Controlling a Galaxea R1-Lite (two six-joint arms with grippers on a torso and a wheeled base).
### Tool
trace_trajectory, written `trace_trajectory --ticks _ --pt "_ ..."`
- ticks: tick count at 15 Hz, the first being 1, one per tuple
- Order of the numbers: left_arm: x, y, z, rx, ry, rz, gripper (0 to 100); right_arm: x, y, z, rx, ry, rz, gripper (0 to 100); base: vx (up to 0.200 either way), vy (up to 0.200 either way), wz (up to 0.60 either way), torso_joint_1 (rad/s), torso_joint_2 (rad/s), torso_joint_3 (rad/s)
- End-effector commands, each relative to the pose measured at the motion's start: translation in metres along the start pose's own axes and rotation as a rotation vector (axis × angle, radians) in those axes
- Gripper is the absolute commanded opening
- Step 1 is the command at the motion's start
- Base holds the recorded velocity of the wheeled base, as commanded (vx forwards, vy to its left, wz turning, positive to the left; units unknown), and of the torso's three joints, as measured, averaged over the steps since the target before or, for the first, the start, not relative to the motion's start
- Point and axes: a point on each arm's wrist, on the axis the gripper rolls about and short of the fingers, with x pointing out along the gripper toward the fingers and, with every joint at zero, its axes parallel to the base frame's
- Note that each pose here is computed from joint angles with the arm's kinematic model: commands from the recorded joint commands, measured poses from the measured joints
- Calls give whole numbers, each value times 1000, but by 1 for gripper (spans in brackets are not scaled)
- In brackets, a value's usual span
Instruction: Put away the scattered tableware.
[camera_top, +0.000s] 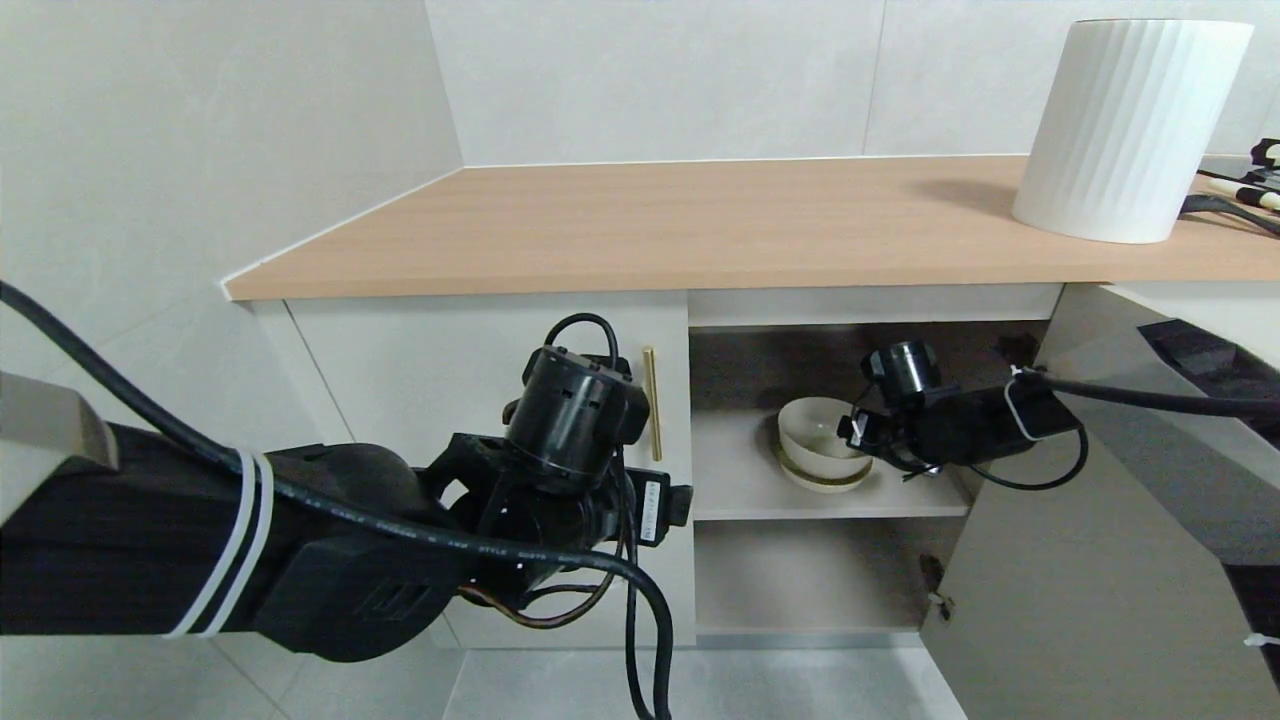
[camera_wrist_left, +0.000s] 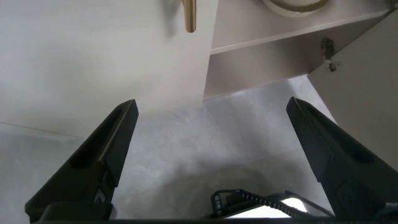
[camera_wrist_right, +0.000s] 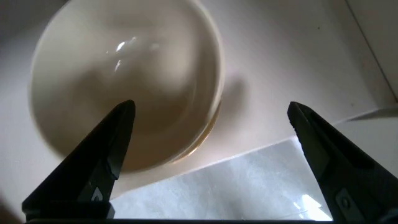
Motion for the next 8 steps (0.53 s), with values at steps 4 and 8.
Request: trace_trajectory --ticks 4,8 --pt "0 0 1 -16 -3 -2 100 -33 6 3 -14 -3 33 100 0 0 0 0 0 0" --pt "2 0 0 -15 1 2 100 -55 12 -3 -39 11 58 100 -50 0 0 1 1 1"
